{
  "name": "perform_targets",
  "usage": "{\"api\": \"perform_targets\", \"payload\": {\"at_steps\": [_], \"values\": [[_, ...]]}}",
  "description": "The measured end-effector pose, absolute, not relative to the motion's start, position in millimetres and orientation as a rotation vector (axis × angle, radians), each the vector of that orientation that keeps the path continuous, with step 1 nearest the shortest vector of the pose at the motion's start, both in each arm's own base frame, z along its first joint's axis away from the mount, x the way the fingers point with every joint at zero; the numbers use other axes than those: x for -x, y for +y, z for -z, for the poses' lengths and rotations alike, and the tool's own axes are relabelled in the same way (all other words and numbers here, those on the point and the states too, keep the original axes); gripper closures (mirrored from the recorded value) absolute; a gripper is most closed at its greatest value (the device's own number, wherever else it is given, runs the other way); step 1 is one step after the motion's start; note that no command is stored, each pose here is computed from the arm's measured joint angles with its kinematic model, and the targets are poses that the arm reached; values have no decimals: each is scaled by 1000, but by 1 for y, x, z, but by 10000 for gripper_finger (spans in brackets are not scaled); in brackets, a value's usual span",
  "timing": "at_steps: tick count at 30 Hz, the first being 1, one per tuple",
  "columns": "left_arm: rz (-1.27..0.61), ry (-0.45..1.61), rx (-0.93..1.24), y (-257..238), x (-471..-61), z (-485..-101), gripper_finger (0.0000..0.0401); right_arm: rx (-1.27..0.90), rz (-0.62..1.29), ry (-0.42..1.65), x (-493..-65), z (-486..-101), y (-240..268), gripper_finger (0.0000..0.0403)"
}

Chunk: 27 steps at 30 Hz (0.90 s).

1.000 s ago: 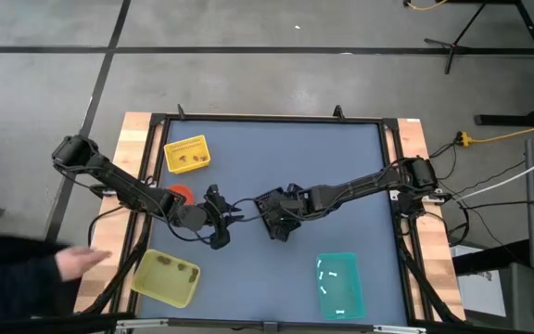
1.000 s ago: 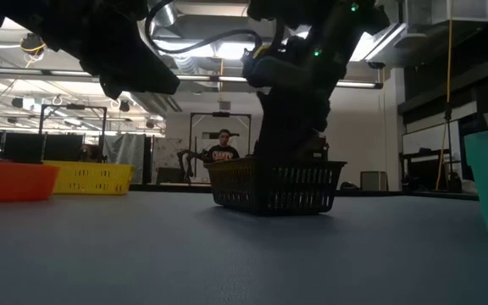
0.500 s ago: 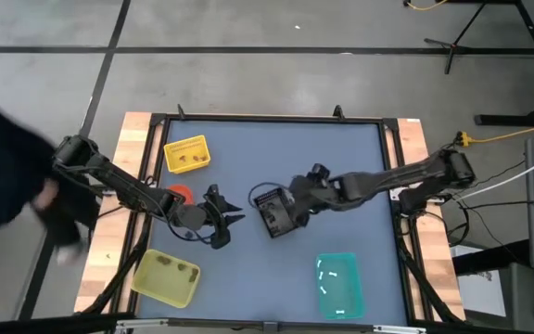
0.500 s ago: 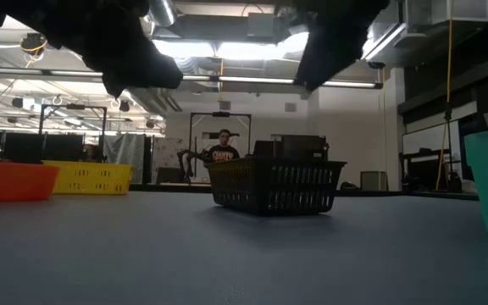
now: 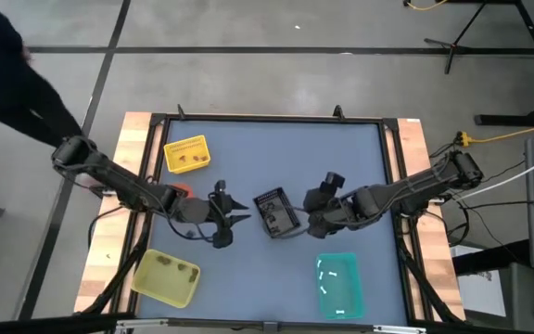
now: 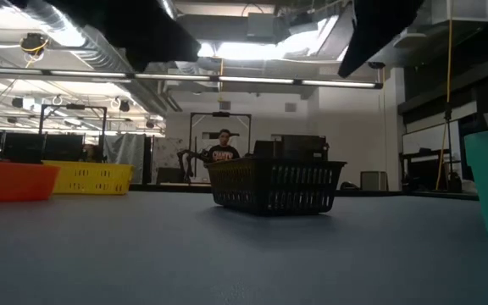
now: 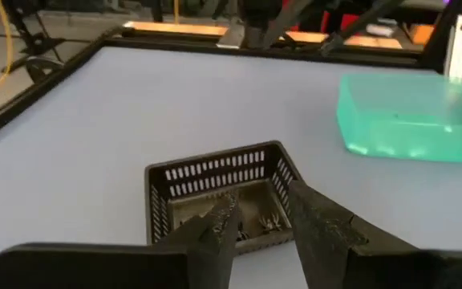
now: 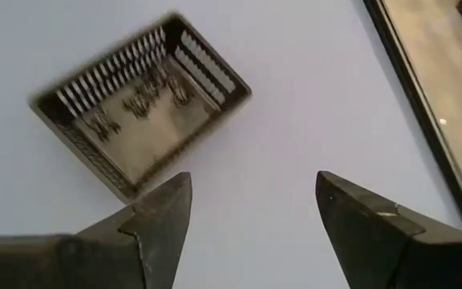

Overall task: Sort Halloween decoration
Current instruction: Put the black spider toy into the black bin

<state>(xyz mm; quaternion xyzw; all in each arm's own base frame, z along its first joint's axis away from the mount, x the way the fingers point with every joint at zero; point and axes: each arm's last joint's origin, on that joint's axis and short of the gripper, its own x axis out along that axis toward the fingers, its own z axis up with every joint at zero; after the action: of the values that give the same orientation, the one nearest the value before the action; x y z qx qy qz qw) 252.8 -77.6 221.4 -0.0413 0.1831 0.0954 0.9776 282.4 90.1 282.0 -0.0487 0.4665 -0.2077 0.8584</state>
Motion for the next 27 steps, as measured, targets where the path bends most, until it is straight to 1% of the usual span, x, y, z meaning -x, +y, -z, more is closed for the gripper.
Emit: {"api": "perform_targets", "payload": {"at_steps": [5,9,11,16,21,27], "values": [[-145,482,63,-76,-260,-242,269,127,460,1015,-278,-280,88,136],[-103,648,64,-78,-257,-256,238,142,467,1036,-276,-272,87,136],[-71,746,80,-79,-253,-261,229,151,470,1051,-274,-266,86,136],[-15,976,142,-84,-236,-257,225,169,475,1079,-270,-248,85,136],[-26,1187,168,-91,-216,-245,225,158,462,1086,-269,-240,85,136],[-18,1305,92,-99,-197,-225,225,143,450,1082,-270,-240,85,136]]}}
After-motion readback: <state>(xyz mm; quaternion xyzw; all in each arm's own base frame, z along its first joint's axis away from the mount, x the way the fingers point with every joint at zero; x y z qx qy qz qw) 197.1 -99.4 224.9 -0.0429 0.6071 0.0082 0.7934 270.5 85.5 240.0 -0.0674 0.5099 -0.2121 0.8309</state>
